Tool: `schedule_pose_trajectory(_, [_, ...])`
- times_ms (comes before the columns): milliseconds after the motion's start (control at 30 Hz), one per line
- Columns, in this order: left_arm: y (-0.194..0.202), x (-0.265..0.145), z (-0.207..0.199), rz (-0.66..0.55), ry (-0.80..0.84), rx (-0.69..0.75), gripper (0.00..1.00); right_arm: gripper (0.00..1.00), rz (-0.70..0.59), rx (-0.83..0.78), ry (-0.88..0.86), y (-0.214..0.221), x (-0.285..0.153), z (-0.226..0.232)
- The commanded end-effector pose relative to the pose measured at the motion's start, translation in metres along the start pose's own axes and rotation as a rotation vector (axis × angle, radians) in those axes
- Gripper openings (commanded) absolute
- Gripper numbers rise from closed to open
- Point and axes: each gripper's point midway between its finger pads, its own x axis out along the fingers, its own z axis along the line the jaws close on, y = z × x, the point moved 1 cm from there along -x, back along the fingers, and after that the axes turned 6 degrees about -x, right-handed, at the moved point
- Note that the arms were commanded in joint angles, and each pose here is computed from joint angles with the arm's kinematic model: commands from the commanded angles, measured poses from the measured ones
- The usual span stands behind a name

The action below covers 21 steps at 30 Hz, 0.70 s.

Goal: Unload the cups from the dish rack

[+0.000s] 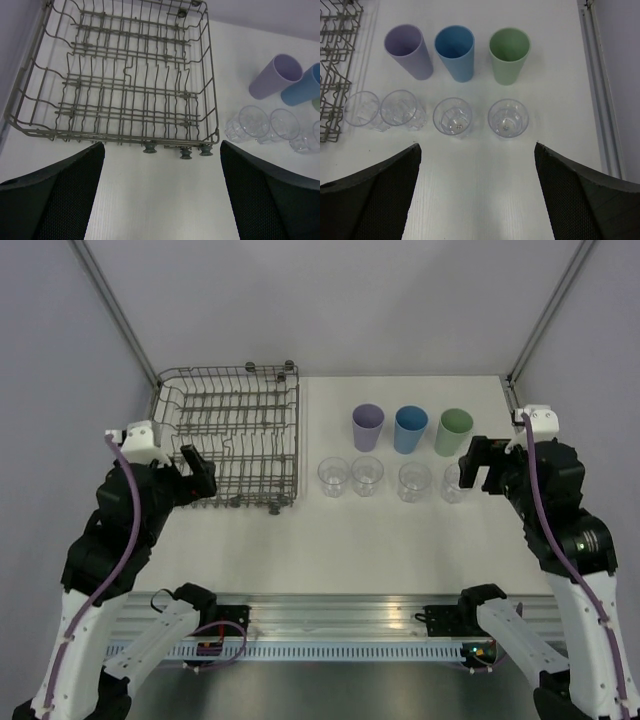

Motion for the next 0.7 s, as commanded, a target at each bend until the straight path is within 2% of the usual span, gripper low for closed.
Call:
schedule_pose_trajectory(0, [-0.013, -0.03, 0.015, -0.017, -0.029, 0.067, 1.0, 0.98, -0.078, -0.021, -0.008, 0.001, -0.019, -0.001])
schedule_pose_trajectory(167, [-0.026, -0.071, 0.024, -0.073, -0.003, 0.06, 1.0, 0.98, -0.158, -0.026, -0.046, 0.007, -0.056, 0.001])
schedule_pose_trajectory(300, [-0.021, -0.09, 0.039, -0.113, -0.018, 0.052, 1.0, 0.98, -0.212, -0.019, 0.019, 0.011, -0.081, -0.016])
schedule_pose_trajectory(667, [0.013, -0.108, 0.056, -0.151, 0.04, 0.091, 1.0, 0.98, -0.275, -0.048, 0.098, 0.027, -0.114, -0.042])
